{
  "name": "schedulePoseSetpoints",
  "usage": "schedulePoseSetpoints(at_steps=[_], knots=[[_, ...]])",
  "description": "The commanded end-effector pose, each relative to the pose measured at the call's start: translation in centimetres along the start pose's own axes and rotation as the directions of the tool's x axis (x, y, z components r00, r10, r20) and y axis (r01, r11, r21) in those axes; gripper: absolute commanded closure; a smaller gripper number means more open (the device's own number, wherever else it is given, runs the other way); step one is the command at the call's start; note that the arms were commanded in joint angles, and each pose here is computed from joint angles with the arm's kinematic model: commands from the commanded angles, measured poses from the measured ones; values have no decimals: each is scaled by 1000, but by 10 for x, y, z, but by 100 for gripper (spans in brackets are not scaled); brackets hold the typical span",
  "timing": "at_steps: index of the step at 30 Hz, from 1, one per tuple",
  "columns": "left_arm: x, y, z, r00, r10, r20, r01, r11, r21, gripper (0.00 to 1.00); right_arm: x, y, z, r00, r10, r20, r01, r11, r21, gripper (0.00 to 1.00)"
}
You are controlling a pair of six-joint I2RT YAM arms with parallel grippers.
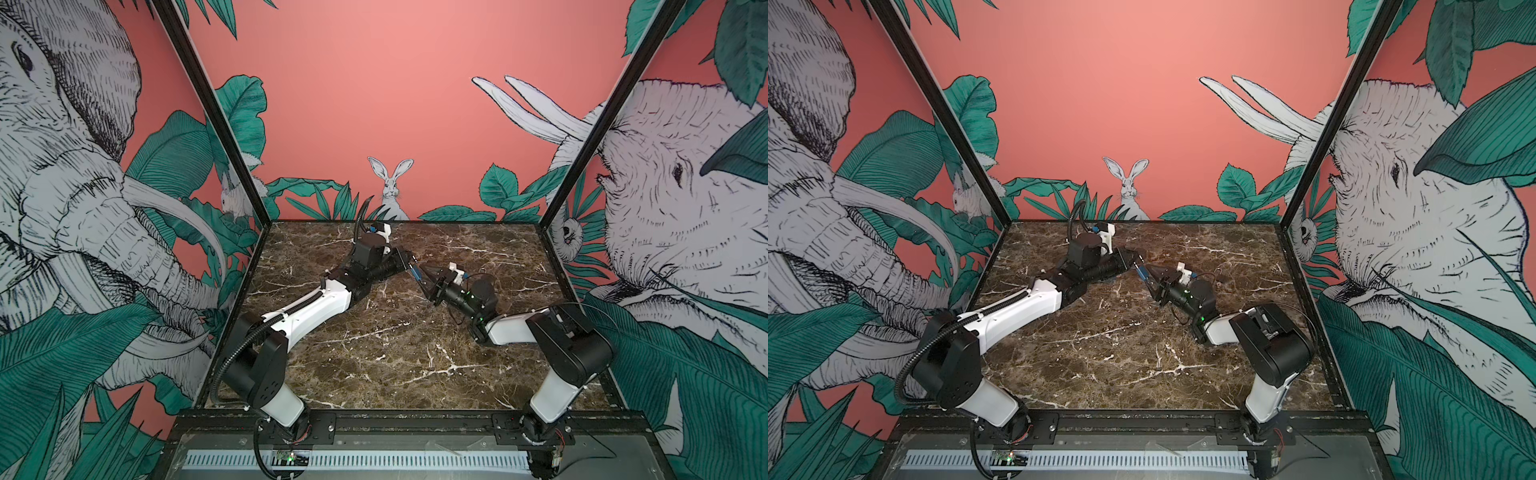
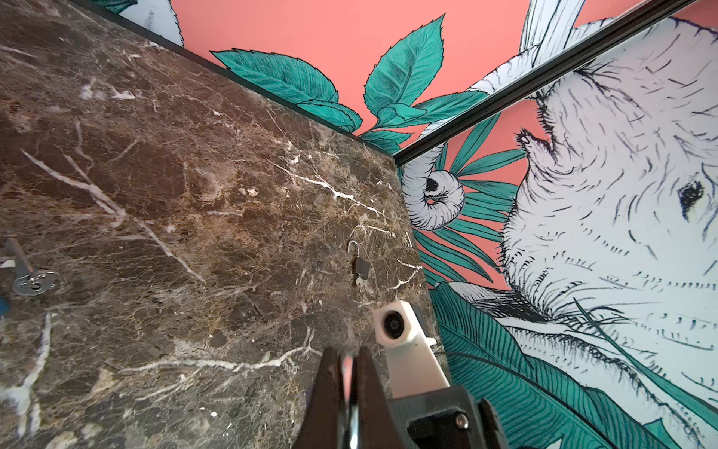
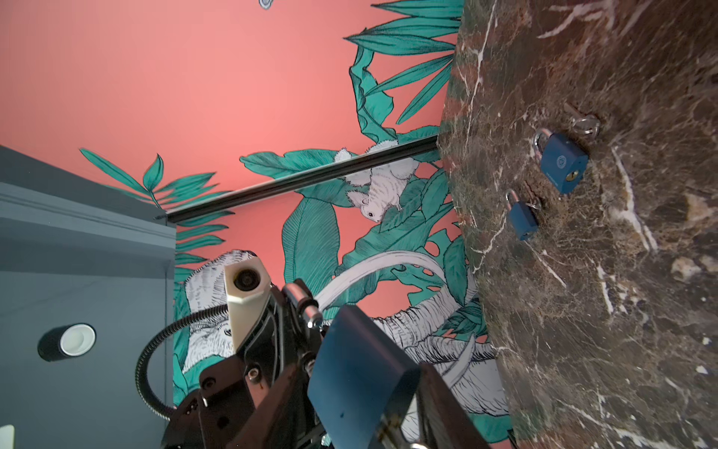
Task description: Lock with the key
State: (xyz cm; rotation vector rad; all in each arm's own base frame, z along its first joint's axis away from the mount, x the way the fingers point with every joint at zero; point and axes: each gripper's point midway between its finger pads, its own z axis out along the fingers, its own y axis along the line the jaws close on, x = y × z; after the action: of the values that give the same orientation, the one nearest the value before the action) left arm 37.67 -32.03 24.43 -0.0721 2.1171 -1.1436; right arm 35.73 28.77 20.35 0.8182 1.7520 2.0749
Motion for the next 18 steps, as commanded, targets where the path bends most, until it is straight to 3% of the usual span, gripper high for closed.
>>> schedulePoseSetpoints(at_steps=[1, 18], knots=[[-5, -14, -8, 1000, -6, 14, 6, 999, 33, 100, 14, 52, -1, 995, -96, -35, 90, 984, -152, 58], [0, -8, 0, 999, -29, -24, 29, 1000, 7, 100, 19, 64, -3, 983, -180, -34, 171, 969, -181, 72]])
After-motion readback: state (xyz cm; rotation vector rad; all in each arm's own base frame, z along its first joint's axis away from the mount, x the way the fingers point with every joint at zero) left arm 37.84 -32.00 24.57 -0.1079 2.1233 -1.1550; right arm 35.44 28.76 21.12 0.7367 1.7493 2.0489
